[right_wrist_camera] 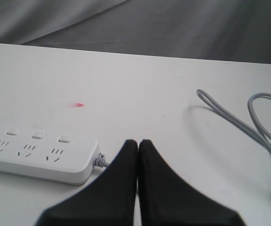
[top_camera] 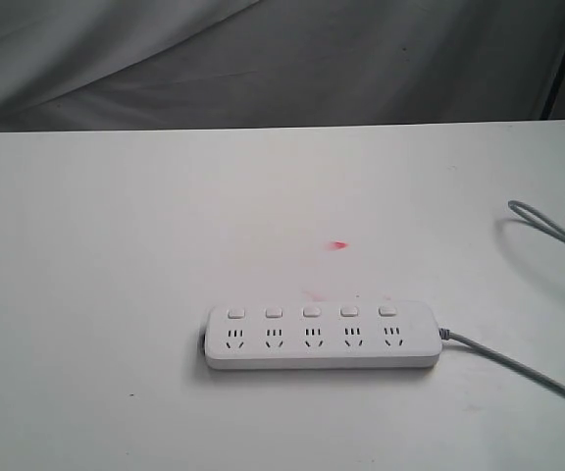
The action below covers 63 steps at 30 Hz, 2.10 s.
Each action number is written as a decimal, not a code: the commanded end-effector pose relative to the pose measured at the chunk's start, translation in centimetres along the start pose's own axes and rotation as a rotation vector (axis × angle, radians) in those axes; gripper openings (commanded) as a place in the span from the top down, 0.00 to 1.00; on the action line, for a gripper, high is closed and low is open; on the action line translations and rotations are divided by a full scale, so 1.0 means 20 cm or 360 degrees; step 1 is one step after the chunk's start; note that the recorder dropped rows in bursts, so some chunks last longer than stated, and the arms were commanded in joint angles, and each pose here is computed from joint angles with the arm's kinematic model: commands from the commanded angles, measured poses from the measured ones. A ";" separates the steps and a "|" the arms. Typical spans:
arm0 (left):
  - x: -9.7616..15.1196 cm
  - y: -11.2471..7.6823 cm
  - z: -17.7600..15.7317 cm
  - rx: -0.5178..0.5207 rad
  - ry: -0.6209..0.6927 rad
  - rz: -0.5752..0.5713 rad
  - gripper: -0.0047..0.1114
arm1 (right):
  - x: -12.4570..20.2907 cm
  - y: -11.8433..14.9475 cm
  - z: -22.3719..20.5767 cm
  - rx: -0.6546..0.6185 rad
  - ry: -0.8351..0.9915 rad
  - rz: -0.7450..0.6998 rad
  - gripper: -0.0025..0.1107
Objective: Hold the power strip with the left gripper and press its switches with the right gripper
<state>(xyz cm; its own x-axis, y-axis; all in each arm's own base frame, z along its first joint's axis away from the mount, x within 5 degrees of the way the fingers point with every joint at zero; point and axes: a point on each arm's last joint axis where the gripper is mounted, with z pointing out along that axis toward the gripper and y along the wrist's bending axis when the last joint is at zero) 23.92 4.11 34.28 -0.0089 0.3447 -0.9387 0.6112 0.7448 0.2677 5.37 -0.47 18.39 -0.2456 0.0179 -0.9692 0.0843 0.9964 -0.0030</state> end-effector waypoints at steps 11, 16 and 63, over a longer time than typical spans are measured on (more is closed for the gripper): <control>0.17 -0.01 -0.02 0.0239 0.0181 0.0077 0.96 | 0.00 0.00 0.00 -0.0009 -0.0006 0.0000 0.98; 0.17 -0.01 -0.02 0.0246 0.0192 0.0083 0.96 | 0.00 0.00 0.00 -0.0009 -0.0006 0.0000 0.98; 0.53 -0.16 0.56 0.1120 0.0592 0.0202 0.96 | 0.00 0.00 0.00 -0.0009 -0.0006 0.0000 0.98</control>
<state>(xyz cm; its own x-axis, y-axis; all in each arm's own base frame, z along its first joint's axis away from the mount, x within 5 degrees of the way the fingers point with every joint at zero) 30.02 -0.56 21.20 -0.1111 0.6947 -0.7107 0.9570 0.2675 0.1119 5.37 -0.47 18.39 -0.2456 0.0179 -0.9692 0.0843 0.9964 -0.0030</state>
